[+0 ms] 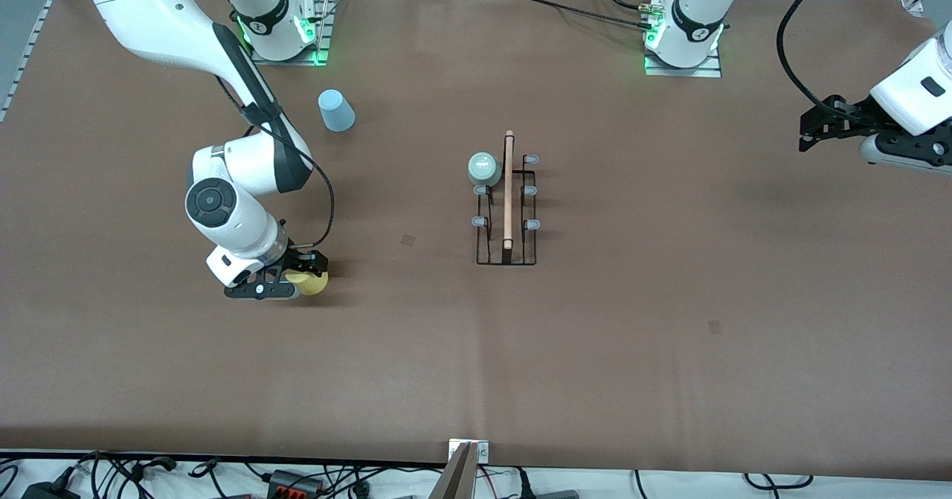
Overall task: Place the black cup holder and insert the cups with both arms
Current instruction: 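Move the right gripper to the yellow cup and grasp it, then carry the yellow cup to the holder and lower it onto a peg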
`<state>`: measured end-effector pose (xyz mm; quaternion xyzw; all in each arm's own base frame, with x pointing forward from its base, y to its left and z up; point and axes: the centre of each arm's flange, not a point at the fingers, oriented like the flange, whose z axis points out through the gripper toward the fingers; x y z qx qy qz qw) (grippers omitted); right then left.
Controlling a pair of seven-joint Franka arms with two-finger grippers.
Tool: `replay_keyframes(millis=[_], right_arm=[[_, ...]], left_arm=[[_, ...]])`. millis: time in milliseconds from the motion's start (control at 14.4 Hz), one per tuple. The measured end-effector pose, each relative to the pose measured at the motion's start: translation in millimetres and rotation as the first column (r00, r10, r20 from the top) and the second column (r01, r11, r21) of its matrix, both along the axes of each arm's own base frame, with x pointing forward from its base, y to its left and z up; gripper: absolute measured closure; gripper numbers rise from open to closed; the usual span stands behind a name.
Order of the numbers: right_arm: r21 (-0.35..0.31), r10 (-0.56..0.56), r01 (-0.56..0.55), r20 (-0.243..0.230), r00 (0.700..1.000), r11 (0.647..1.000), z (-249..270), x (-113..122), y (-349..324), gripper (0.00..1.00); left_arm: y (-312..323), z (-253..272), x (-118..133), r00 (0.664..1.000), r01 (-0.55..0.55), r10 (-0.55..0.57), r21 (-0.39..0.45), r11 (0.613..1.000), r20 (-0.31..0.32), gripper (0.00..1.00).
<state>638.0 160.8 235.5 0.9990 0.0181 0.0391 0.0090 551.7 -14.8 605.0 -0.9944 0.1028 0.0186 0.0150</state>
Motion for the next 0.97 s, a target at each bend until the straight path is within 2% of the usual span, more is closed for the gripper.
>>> replay_keyframes(millis=[70,209,487,696,835,974], right_arm=[[0.000,0.007,-0.007,0.001,1.000,1.000,-0.1,0.1,0.0,0.10],[0.000,0.011,-0.011,0.003,1.000,1.000,0.9,0.5,0.1,0.34],[0.001,0.025,-0.025,0.014,1.000,1.000,8.7,2.5,0.5,0.35],[0.010,-0.025,0.025,0.022,0.999,1.000,60.7,-0.7,21.7,0.35],[0.050,-0.137,0.134,0.052,0.989,0.990,112.1,-19.6,75.7,0.35],[0.116,-0.262,0.255,0.052,0.964,0.960,155.1,-52.2,154.5,0.35]], left_arm=[[0.0,0.0,0.0,1.000,0.000,0.000,0.000,1.000,0.000,0.00],[-0.1,0.1,0.0,1.000,0.000,0.000,0.000,1.000,0.000,0.00],[-0.1,0.4,0.0,1.000,0.000,0.000,0.000,1.000,0.001,0.00],[0.0,0.5,0.1,1.000,0.000,0.000,0.000,1.000,0.001,0.00],[0.0,0.4,0.1,1.000,0.000,0.000,0.000,1.000,0.001,0.00],[0.0,0.4,0.2,1.000,0.000,0.000,0.000,1.000,0.001,0.00]])
